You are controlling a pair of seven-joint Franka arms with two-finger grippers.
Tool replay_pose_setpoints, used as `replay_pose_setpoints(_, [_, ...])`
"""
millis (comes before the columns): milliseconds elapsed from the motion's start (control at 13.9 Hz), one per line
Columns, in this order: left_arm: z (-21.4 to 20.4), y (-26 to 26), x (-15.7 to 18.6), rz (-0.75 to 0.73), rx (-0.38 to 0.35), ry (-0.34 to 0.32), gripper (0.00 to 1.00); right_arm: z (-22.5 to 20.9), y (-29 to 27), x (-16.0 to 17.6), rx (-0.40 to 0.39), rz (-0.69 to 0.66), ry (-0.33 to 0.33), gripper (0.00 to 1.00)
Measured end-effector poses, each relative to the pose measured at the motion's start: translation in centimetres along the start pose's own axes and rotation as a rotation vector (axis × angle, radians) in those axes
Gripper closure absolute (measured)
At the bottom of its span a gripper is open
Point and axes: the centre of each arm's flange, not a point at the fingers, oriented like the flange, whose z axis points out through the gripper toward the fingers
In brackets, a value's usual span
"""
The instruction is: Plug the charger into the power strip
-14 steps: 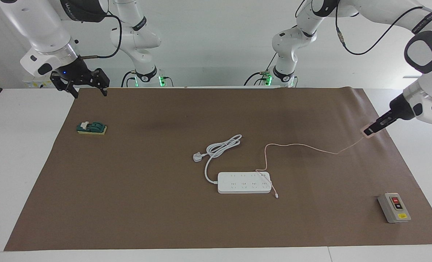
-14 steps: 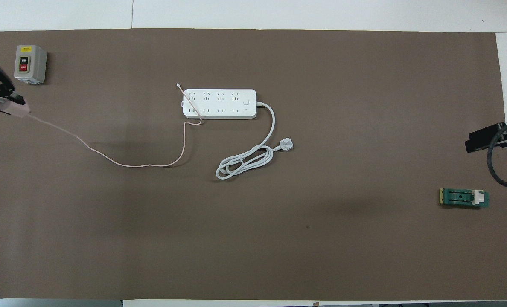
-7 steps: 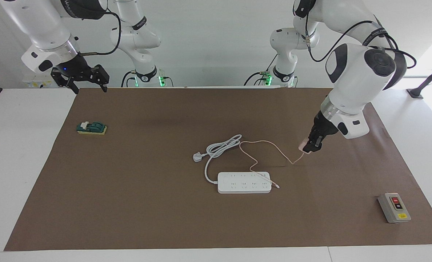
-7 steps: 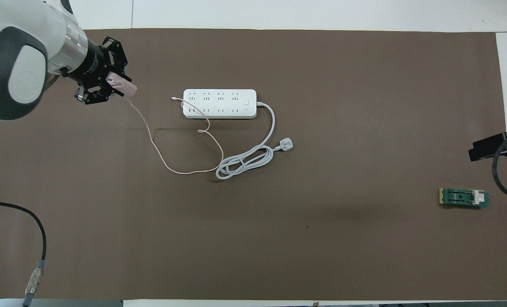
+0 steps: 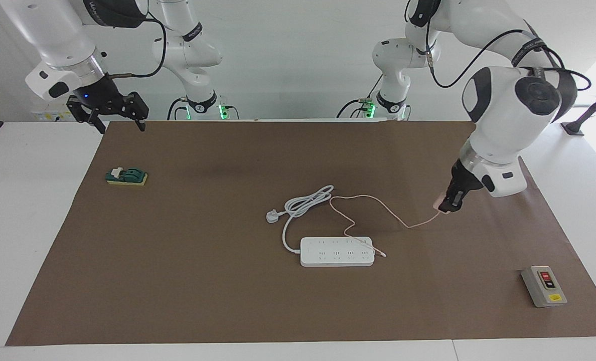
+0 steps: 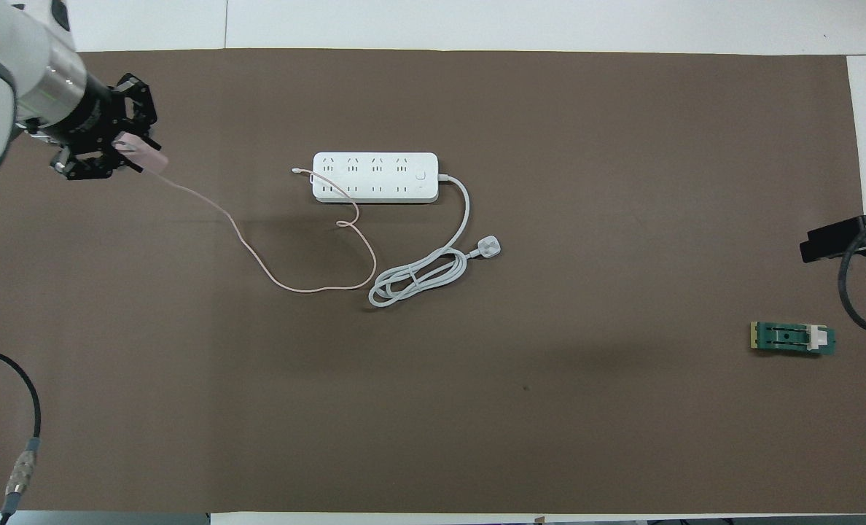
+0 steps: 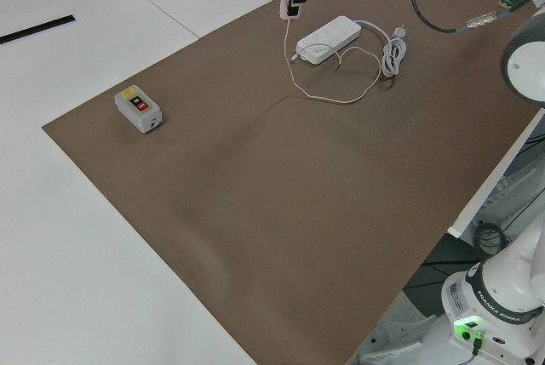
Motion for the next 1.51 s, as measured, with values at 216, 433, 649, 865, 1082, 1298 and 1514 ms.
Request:
replay_pose_setpoints(216, [-3.4,-8.4,6.7,0.144,0.003,0.01,0.67,0.4,0.0,0.1,0.001,0.0,-0.009,0.0])
replay_pose_setpoints(433, [-5.5,-16.6,12.0,0.28,0.001,0.026,0.67,0.5,0.1,0.2,0.001,0.002,-0.009,0.0])
replay_pose_setpoints(649, [-6.6,-25.1,16.2,0.373,0.008,0.021,0.67,0.4,0.0,0.2,0.001,0.001,-0.009,0.0])
replay_pose_setpoints(865, [-7.1,-32.0,18.6,0.44,0.012,0.008,0.67,0.4,-0.1,0.2,0.0,-0.001,-0.009,0.0])
replay_pose_setpoints(1082, [-7.8,-33.0,18.4,0.451,0.013,0.006,0.67,0.4,-0.1,0.2,0.0,-0.001,-0.009,0.0])
replay_pose_setpoints(1298, [-8.1,-29.5,16.8,0.4,0.004,0.011,0.67,0.4,-0.1,0.2,0.0,-0.001,-0.009,0.0])
replay_pose_setpoints(1514, [-8.4,-22.4,13.0,0.299,-0.005,0.014,0.67,0.5,-0.1,0.1,0.001,-0.001,-0.012,0.0])
